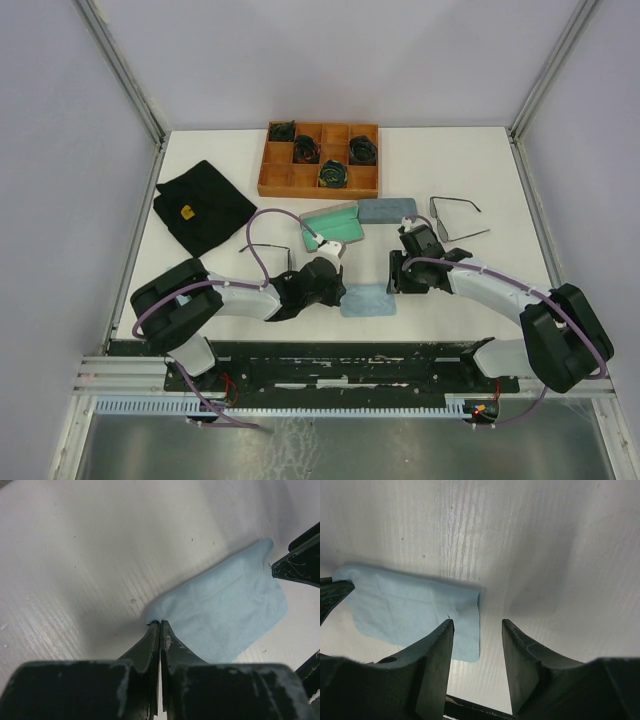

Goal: Organize the sunglasses
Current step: Pick up the glasses cleaning cloth from the center of the board.

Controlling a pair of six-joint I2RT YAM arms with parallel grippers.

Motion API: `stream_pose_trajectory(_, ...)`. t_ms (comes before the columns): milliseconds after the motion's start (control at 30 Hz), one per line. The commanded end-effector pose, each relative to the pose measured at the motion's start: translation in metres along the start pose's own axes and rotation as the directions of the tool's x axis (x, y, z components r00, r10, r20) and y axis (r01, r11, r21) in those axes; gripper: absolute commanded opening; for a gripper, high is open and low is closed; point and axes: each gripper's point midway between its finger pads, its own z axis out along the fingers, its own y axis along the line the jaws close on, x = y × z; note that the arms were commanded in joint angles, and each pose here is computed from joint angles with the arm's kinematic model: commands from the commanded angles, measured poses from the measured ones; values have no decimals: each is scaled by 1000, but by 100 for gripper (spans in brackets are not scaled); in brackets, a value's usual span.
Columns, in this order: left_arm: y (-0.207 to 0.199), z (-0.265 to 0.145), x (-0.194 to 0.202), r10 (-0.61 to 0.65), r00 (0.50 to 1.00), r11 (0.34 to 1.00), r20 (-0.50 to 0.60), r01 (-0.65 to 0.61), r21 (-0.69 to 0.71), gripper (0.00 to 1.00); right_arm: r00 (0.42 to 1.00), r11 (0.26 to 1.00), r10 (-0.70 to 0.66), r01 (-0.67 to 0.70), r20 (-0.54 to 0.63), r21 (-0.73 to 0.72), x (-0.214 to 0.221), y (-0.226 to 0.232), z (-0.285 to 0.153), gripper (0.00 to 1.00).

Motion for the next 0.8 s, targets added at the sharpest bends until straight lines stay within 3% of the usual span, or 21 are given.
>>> stream_pose_trajectory(0, -13, 2, -19, -40, 998, 999, 54, 38, 28, 3, 999, 999, 16, -15, 37, -31, -7, 6, -3, 51)
stream_pose_trajectory(500, -16, 2, -20, -36, 998, 998, 51, 34, 43, 3, 999, 997, 14, -16, -31, -71, 2, 13, 15, 41)
stream_pose_trajectory(767, -19, 1, -20, -35, 998, 998, 52, 33, 55, 3, 999, 1000, 13, -14, -39, -27, 6, 5, 14, 26)
